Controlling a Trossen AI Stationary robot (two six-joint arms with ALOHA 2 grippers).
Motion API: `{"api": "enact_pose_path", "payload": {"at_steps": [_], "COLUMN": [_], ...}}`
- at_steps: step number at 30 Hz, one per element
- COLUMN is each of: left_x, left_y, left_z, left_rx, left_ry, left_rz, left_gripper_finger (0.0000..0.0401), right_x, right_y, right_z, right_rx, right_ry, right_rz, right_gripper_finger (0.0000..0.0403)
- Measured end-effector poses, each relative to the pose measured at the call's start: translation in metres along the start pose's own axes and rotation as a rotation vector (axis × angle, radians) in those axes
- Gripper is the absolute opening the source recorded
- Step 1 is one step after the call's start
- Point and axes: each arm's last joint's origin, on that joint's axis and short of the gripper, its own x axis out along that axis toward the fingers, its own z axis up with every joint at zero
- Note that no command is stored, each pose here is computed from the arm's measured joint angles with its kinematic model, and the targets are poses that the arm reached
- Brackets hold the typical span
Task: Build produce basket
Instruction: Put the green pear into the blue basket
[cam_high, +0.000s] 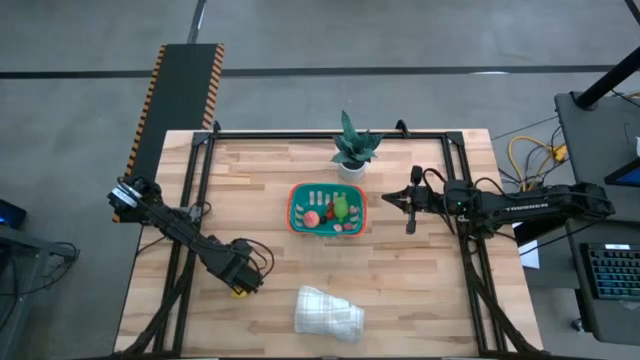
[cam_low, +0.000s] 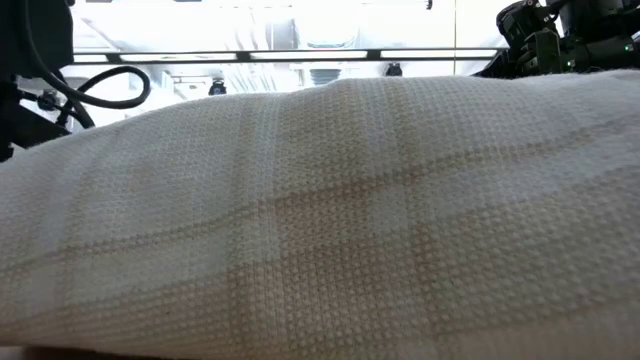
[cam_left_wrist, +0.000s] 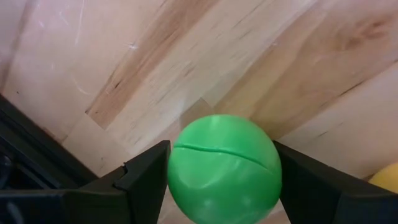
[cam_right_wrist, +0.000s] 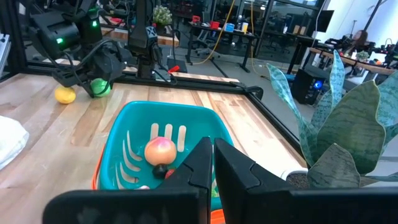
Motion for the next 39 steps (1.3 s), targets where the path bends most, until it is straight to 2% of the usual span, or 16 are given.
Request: {"api": "enact_pose_path", "payload": {"at_steps": [5, 12, 20, 31, 34, 39], "left_x": [-0.001, -0.001, -0.001, -0.009, -0.015, -0.029], "left_y": [0.0, 0.001, 0.001, 0.006, 0.009, 0.015], "left_z": [0.0, 0.0, 0.0, -0.003, -0.003, -0.002], "left_rx": [0.018, 0.025, 0.048, 0.079, 0.081, 0.109], "left_ry": [-0.003, -0.002, 0.003, 0.022, -0.006, -0.13], "left_rz": [-0.003, 0.0, 0.004, -0.024, -0.05, -0.102], "left_gripper_finger": [0.0244, 0.0198, 0.0213, 0.02, 0.0202, 0.0203], "right_x": [0.0, 0.0, 0.0, 0.0, 0.0, 0.0], "right_y": [0.0, 0.0, 0.0, 0.0, 0.0, 0.0], "right_z": [0.0, 0.0, 0.0, 0.0, 0.0, 0.0], "right_rx": [0.0, 0.0, 0.0, 0.0, -0.001, 0.0], "right_ry": [0.0, 0.0, 0.0, 0.0, 0.0, -0.001], "right_rz": [0.0, 0.0, 0.0, 0.0, 0.0, 0.0], "right_gripper_finger": [0.0009, 0.0009, 0.0009, 0.0009, 0.0009, 0.0009]}}
